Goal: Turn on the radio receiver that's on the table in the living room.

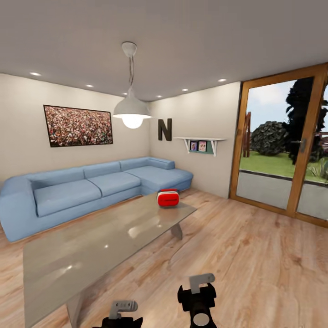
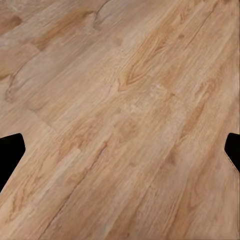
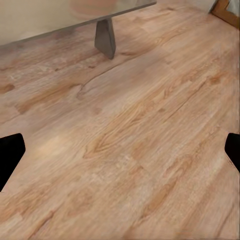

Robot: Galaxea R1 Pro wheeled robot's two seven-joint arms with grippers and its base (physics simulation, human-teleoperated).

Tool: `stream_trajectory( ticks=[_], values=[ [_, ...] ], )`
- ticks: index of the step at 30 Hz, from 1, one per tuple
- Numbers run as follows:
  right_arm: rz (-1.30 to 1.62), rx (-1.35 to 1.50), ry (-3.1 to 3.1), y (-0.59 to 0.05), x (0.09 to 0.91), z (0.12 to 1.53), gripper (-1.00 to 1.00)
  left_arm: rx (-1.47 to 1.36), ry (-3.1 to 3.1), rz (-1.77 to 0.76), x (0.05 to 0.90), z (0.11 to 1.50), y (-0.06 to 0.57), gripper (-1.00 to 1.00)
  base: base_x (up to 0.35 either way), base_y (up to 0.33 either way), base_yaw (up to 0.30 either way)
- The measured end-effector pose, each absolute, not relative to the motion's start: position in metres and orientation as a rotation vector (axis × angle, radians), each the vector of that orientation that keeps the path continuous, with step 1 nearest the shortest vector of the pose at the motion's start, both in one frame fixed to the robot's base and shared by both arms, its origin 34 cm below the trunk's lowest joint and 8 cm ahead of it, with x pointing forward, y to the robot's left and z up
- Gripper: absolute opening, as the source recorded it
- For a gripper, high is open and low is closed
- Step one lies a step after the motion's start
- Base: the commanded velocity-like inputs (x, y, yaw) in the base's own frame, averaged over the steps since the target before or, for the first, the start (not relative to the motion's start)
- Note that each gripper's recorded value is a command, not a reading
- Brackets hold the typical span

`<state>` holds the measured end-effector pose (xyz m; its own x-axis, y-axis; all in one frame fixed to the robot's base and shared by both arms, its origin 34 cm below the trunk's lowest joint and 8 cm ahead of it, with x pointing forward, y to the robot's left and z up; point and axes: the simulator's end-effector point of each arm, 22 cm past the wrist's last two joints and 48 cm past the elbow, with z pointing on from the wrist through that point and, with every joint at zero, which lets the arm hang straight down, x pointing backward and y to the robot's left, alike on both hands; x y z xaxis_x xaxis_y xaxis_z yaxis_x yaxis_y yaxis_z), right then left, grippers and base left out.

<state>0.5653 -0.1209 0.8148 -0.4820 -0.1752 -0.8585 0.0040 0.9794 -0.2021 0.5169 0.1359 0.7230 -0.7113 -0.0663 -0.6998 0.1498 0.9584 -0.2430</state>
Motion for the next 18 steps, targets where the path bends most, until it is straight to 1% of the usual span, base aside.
stream_trajectory(
  ticks=[8, 15, 18],
  values=[
    [-0.218, -0.126, 2.067, -0.1204, 0.564, 0.8133, 1.0, 0.062, 2.328, -0.36, 0.5175, 0.7256, 0.1357, 1.0, 0.084, -0.3, -0.276],
    [-0.218, -0.125, 2.061, -0.1203, 0.5639, 0.8157, 1.0, 0.063, 2.321, -0.359, 0.5182, 0.7284, 0.1357, 1.0, 0.138, -0.292, -0.276],
    [-0.219, -0.125, 2.058, -0.1203, 0.5639, 0.8168, 1.0, 0.064, 2.318, -0.359, 0.5184, 0.7295, 0.1357, 1.0, 0.167, -0.282, -0.197]
  ],
)
